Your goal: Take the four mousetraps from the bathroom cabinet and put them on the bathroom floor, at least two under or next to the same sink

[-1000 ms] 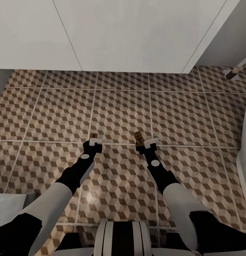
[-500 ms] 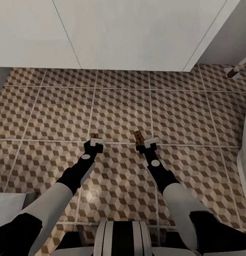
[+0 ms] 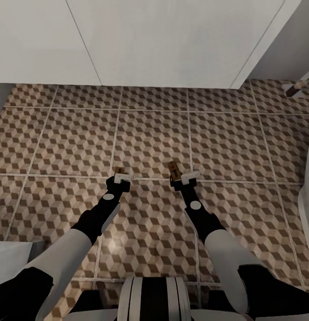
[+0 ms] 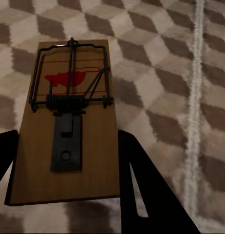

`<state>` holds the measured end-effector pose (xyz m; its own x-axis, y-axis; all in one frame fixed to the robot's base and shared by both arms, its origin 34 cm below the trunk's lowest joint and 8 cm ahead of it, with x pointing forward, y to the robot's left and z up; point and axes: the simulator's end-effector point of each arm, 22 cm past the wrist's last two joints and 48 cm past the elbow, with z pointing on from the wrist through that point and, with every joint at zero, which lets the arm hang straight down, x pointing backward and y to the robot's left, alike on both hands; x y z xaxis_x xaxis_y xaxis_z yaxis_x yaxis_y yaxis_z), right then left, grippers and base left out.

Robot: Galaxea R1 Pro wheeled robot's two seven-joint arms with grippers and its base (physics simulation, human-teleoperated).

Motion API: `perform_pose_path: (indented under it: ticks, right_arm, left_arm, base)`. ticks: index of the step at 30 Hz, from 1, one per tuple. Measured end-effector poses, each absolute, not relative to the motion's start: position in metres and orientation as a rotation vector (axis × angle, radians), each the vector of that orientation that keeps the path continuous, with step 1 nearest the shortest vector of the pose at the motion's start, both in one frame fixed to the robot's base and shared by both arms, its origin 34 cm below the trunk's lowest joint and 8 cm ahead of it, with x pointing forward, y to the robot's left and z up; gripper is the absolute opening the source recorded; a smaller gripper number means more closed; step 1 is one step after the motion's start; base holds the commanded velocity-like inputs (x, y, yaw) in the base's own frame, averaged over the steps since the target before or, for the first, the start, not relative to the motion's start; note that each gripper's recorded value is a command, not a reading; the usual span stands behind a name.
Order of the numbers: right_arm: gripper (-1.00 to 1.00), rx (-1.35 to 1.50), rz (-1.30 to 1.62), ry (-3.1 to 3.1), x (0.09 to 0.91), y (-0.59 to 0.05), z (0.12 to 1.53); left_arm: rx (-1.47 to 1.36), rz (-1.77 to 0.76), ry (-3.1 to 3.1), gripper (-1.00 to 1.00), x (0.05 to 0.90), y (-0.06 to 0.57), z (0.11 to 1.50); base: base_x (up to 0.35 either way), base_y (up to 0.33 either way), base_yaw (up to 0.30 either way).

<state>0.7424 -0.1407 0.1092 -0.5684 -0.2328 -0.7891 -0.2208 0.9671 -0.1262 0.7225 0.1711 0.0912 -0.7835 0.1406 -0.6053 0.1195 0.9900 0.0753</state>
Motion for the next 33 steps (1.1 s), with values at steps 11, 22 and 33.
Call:
perform_pose_path:
  ticks: [11, 22, 33]
  right_arm:
    - [-1.00, -0.321, -0.008, 2.247, 0.720, -0.141, 0.072]
    - [-1.00, -0.323, -0.006, 2.263, 0.713, -0.141, 0.061]
    - [-1.00, -0.321, -0.009, 2.249, 0.718, -0.141, 0.065]
  left_arm:
    - [0.203, 0.035, 2.531, -1.00, 0.699, 0.167, 0.056]
    - [0.205, 0.033, 2.547, -1.00, 0.691, 0.167, 0.045]
    - [0.252, 0.003, 2.490, -1.00, 0.706, 0.149, 0.061]
  base:
    - [0.000, 0.000, 0.059]
    - [0.000, 0.000, 0.085]
    - [0.000, 0.000, 0.004]
